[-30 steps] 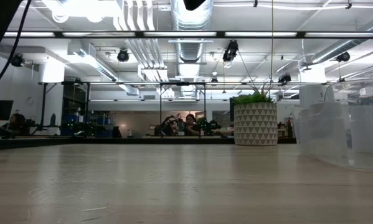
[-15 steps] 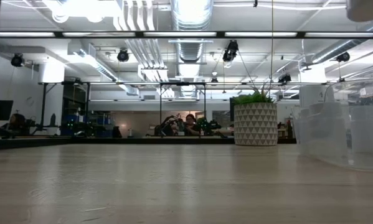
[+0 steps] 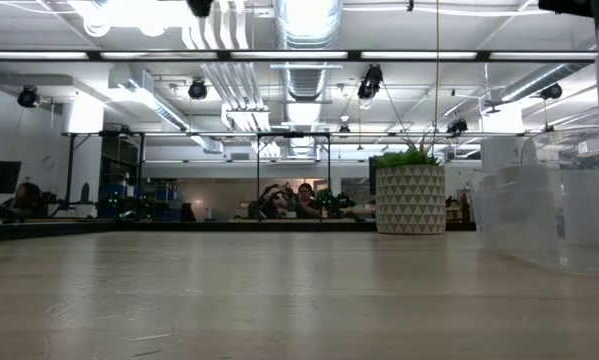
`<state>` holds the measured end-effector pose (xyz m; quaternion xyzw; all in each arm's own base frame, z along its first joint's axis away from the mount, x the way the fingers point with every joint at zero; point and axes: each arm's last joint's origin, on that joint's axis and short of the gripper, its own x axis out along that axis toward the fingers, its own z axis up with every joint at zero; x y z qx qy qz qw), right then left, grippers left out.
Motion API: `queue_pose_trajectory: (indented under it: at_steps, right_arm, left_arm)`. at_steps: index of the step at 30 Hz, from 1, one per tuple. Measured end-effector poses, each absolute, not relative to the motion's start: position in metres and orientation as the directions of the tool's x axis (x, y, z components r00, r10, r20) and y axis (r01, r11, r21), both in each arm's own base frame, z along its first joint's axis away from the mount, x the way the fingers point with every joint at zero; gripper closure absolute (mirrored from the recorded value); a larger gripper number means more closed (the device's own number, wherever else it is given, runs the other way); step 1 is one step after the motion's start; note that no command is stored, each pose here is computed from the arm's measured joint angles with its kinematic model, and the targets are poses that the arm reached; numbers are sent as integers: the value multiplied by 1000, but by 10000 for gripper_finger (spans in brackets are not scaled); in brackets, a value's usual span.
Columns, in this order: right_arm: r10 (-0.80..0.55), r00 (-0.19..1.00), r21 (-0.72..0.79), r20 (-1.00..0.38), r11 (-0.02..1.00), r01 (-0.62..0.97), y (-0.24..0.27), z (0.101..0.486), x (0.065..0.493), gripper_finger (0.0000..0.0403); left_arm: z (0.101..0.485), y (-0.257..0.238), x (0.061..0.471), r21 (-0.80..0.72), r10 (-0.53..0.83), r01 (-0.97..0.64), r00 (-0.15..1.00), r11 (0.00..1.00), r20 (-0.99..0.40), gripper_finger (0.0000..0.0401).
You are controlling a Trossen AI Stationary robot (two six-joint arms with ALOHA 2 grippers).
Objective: Pick and place pill bottles into a basket
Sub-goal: Put the white medicine bottle into the transparent bin
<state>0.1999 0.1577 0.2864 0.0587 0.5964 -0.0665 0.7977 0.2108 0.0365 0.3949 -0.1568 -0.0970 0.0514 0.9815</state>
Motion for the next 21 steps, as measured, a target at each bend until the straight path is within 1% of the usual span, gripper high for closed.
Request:
queue_pose_trajectory:
  at_steps: [2, 4, 9, 12, 16, 21]
  right_arm:
    - [-39, 295, 20, -955, 980, 196, 160, 278, 197, 261]
    - [-49, 312, 23, -949, 975, 222, 161, 271, 195, 261]
    - [-88, 271, -11, -958, 962, 274, 159, 250, 185, 261]
    - [-82, 260, -6, -962, 960, 280, 160, 238, 180, 261]
    - [-47, 272, 38, -961, 953, 300, 165, 225, 176, 261]
    - [-62, 256, 27, -965, 944, 330, 164, 217, 172, 261]
  left_arm:
    - [377, 35, 197, -340, 151, -69, 964, 938, 221, 86]
    - [362, 33, 185, -341, 157, -70, 959, 937, 236, 86]
    - [327, 31, 167, -386, 207, -121, 959, 915, 191, 86]
    - [318, 30, 160, -405, 214, -120, 957, 907, 197, 86]
    - [310, 29, 155, -403, 221, -128, 956, 906, 191, 86]
    - [301, 28, 149, -395, 220, -131, 957, 909, 190, 86]
